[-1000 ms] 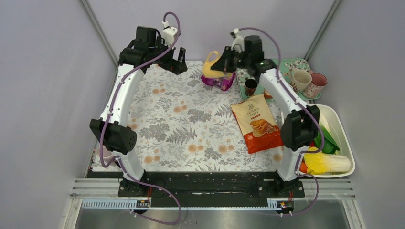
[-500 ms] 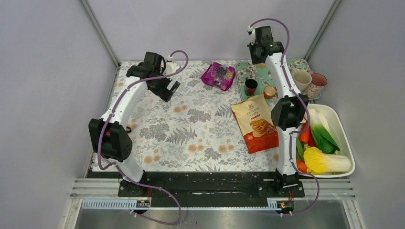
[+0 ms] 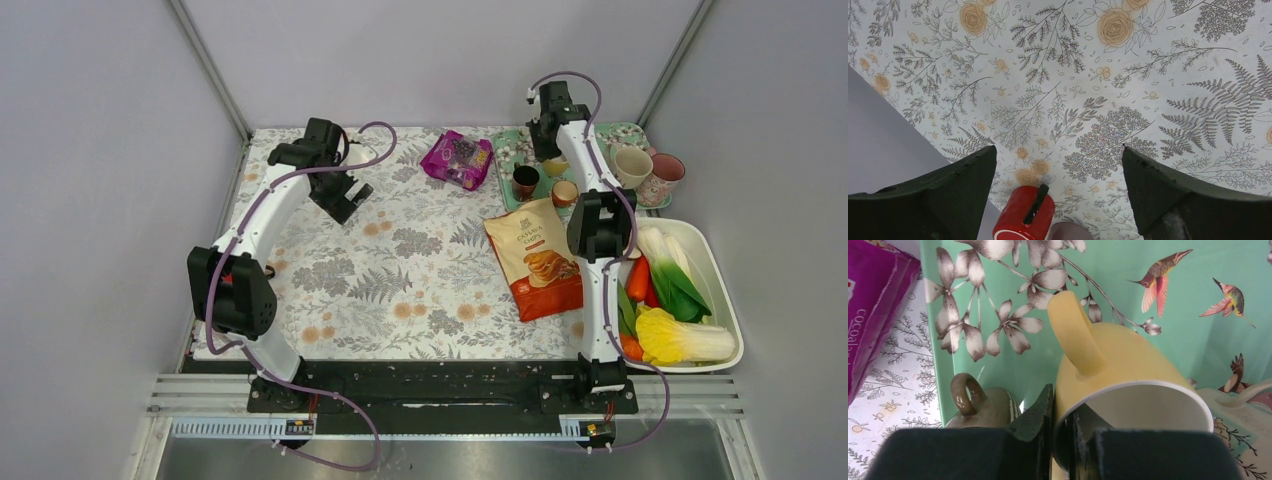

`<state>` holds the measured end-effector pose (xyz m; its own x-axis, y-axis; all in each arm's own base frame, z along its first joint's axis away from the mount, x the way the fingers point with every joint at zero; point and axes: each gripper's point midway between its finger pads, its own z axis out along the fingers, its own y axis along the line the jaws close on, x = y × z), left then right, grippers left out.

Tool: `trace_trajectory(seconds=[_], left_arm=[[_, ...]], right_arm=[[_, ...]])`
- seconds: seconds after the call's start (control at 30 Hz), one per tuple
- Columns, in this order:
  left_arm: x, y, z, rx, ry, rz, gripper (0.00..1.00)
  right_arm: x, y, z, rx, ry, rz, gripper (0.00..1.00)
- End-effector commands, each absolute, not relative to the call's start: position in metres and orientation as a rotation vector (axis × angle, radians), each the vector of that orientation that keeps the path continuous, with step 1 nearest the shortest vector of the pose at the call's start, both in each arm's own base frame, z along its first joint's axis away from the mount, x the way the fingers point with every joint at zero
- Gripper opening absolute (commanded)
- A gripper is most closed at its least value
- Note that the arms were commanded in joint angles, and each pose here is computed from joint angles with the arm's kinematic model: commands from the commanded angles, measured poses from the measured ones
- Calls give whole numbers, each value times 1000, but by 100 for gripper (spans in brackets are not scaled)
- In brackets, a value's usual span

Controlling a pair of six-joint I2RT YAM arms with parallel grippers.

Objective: Turn the mug right side up

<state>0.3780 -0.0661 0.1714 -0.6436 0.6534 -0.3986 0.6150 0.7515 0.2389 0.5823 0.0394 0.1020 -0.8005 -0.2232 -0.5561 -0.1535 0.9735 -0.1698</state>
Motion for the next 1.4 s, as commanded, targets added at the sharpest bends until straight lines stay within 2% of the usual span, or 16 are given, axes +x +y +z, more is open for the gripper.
trace_trajectory(seconds=[0.0, 0.2, 0.3, 0.4, 0.5, 0.7, 0.9, 1.03, 1.13, 1.23, 1.37], left_arm=[[374, -60, 178, 988, 2469, 147, 99], [353, -56, 158, 1134, 2576, 116, 99], [344, -53, 149, 1192, 2620, 107, 99], [339, -53, 145, 1233, 2622, 90, 99], [335, -51, 142, 1287, 2610, 86, 99], [317, -19, 131, 1435, 2700, 127, 99], [308, 42, 123, 1442, 2849, 324, 99], [302, 67, 124, 1443, 2922, 453, 95], [288, 71, 119, 1573, 2900, 433, 91], [280, 73, 113, 1776, 2760, 419, 91], [286, 90, 101, 1829, 2723, 498, 90]], right_arm=[[595, 40, 115, -216, 2455, -95, 0], [592, 37, 102, -204, 2489, -62, 0], [592, 38, 100, -196, 2494, -44, 4], [591, 38, 100, -195, 2497, -40, 15], [592, 37, 108, -195, 2480, -46, 31], [594, 37, 161, -202, 2382, -52, 62], [584, 41, 220, -222, 2282, -24, 80], [571, 49, 255, -240, 2227, 20, 97], [559, 56, 272, -255, 2206, 48, 99], [549, 63, 283, -258, 2194, 80, 99], [533, 71, 288, -273, 2203, 88, 99]])
